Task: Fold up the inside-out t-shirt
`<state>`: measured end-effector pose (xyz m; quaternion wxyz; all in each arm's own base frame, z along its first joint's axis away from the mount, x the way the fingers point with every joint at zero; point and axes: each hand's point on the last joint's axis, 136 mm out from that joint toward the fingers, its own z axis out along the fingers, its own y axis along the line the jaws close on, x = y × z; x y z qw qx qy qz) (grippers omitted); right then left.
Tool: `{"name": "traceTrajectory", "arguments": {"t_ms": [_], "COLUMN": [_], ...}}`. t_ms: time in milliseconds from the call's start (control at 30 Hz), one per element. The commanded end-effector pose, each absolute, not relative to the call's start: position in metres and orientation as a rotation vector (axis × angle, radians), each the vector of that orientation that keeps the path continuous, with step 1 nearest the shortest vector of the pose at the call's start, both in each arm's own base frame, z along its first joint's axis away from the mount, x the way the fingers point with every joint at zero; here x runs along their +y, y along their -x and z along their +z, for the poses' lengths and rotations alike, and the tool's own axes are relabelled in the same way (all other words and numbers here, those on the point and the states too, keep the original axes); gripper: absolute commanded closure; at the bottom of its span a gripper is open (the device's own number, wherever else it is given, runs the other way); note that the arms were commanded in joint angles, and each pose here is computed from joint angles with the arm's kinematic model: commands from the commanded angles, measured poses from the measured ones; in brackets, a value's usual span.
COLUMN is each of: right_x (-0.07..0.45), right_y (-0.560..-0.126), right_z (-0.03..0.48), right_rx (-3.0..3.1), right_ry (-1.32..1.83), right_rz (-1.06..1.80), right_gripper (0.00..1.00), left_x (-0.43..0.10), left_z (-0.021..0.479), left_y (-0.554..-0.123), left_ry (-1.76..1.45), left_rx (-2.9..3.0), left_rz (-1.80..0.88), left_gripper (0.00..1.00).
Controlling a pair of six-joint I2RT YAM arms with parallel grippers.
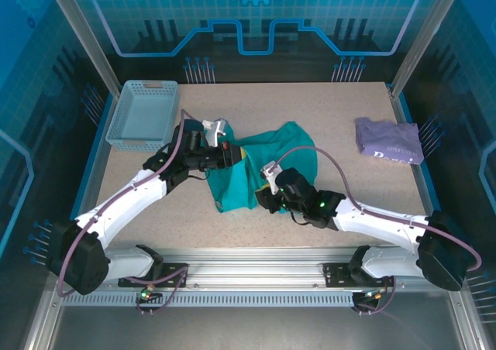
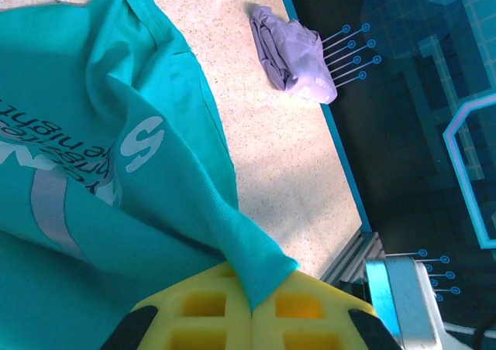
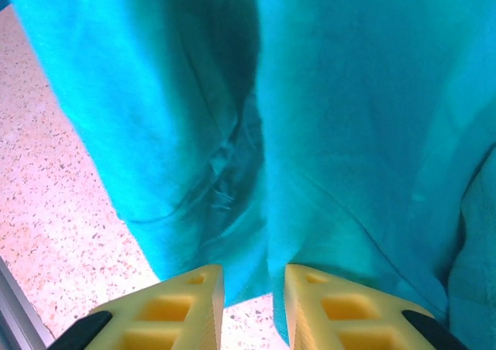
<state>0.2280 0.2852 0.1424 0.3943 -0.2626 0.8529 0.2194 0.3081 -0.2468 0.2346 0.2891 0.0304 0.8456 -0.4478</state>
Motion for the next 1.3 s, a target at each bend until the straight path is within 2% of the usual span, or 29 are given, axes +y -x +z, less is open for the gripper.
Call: {"name": "traceTrajectory", "arguments": {"t_ms": [0,233,333,567,667,900,1033,1067,1167,1200,1267], "right_x": [0.291,0.324,0.323,0.304,0.305,0.327,0.334,0.333,0.323,0.318,0.313], "right_y": [-0.228,-0.203,-0.216,-0.263,-0.273,-0.283,-0.299,-0.304,-0.308,-0.304,-0.287], "right_z": [0.16,0.155,0.144,0.119,0.121,0.121,0.12,0.121,0.135,0.143,0.158], "right_rx": [2.071,2.027,2.092,2.201,2.177,2.164,2.152,2.148,2.107,2.082,2.026], "right_ry": [0.635,0.811,0.767,0.605,0.582,0.592,0.574,0.563,0.579,0.608,0.694], "right_rz": [0.533,0.686,0.698,0.601,0.624,0.7,0.676,0.666,0.675,0.691,0.791], "right_gripper": [0.74,0.84,0.87,0.87,0.83,0.61,0.58,0.63,0.95,1.0,1.0], "left_x": [-0.248,-0.248,-0.247,-0.245,-0.244,-0.244,-0.243,-0.242,-0.226,-0.216,-0.192], "left_z": [0.242,0.241,0.241,0.242,0.242,0.24,0.241,0.241,0.24,0.238,0.232], "left_y": [-0.302,-0.303,-0.302,-0.301,-0.301,-0.301,-0.3,-0.3,-0.305,-0.308,-0.316], "left_ry": [-0.12,-0.121,-0.124,-0.128,-0.132,-0.14,-0.142,-0.139,-0.08,-0.038,0.055], "left_rx": [2.233,2.237,2.236,2.232,2.23,2.234,2.231,2.231,2.232,2.232,2.223], "left_rz": [-1.204,-1.196,-1.189,-1.176,-1.173,-1.168,-1.164,-1.157,-1.087,-1.049,-0.957], "left_gripper": [1.0,1.0,1.0,1.0,1.0,1.0,1.0,1.0,1.0,1.0,1.0]}}
